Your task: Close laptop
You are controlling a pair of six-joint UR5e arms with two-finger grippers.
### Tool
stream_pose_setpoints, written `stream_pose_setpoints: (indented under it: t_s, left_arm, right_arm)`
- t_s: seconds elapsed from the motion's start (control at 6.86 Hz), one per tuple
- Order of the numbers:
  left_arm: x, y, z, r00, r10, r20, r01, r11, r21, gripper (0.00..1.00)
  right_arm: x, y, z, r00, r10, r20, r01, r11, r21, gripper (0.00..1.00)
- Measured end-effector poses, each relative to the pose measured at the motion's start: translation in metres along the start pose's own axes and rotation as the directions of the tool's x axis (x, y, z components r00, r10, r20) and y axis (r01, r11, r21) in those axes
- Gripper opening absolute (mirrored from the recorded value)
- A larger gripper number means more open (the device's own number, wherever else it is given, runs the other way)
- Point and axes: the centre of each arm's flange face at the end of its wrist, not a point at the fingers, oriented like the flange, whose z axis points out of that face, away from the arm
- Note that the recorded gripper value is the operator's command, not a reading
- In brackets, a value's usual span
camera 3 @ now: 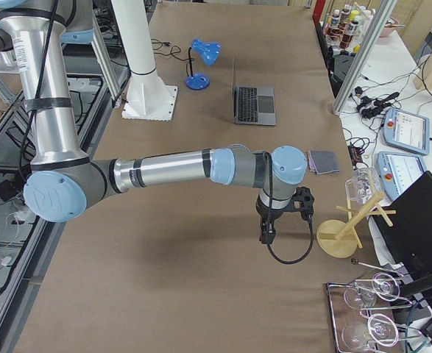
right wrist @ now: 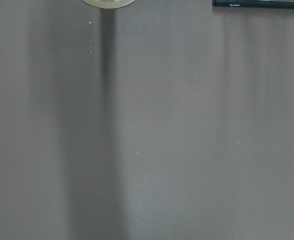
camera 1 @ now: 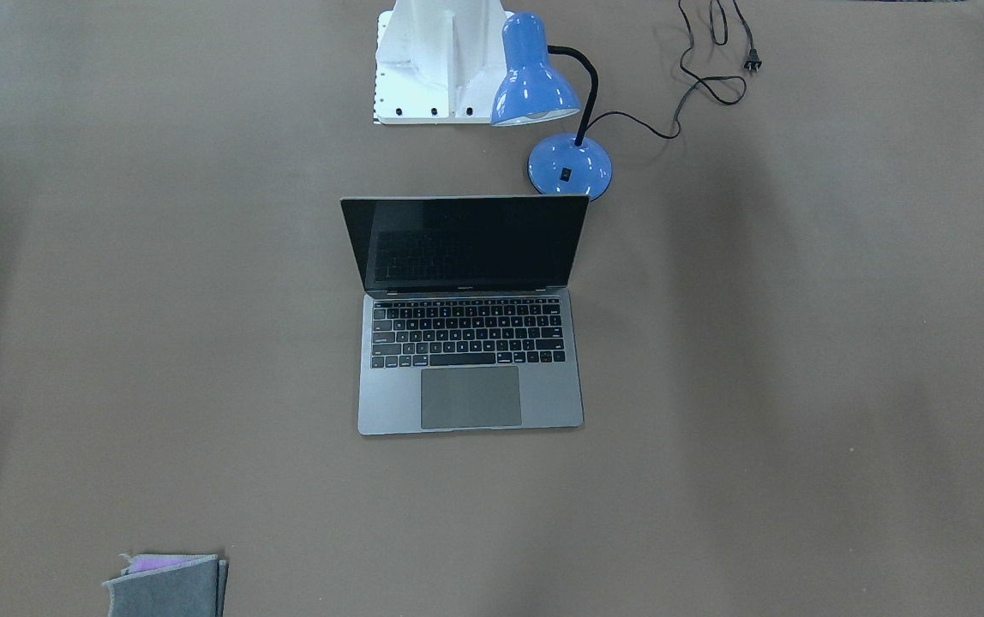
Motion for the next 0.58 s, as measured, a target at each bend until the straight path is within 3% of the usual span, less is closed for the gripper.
stream_pose_setpoints:
  t_s: [0.58]
  left_arm:
    - [-0.0017,0.0015,0.0002,1.0,-0.005,0.004,0.005,1.0,0.001,0.99]
  right_arm:
    - [-0.0024,-0.0019,-0.0034,1.0,-0.004,0.0,0.004,1.0,0.007,1.0]
